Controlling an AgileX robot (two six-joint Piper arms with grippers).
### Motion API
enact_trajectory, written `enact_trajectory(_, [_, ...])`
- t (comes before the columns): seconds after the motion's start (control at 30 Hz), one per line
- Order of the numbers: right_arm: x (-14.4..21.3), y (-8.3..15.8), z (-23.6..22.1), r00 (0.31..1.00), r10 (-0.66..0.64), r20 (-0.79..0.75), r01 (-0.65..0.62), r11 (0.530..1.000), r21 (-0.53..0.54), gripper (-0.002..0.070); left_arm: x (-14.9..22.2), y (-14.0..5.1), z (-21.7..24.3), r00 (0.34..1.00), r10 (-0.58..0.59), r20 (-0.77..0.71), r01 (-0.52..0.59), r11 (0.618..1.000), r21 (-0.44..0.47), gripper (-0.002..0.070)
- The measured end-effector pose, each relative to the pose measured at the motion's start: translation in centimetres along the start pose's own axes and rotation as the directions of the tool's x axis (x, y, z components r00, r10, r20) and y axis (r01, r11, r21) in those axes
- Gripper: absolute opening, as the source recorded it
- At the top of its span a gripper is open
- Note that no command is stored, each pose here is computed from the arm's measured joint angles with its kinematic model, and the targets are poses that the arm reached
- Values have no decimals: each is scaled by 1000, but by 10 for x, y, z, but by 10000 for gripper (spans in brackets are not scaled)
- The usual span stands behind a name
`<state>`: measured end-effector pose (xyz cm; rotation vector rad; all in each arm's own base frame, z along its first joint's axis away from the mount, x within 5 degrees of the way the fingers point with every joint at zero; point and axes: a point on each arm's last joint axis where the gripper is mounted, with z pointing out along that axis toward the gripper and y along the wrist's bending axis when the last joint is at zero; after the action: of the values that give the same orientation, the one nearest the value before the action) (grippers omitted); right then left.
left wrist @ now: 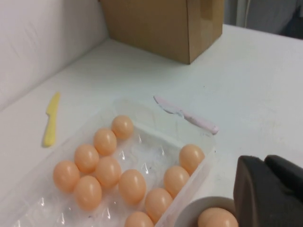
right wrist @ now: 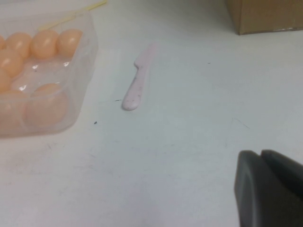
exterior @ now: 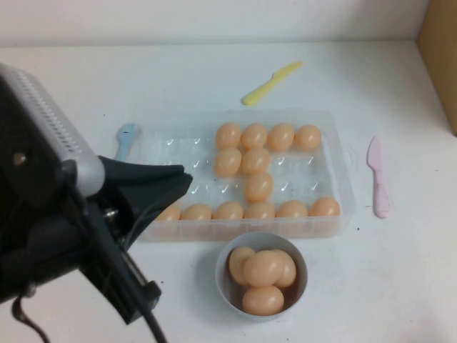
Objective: Take an egg out of the egg box
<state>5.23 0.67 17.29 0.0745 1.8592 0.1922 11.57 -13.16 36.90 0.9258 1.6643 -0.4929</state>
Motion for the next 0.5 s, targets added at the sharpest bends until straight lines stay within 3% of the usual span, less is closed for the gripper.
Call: enact_trajectory(0.5, [0, 0, 0, 1000, 2, 0, -2, 1000, -1, -18, 21, -1, -19, 975, -2, -223, 4, 1000, 8, -1])
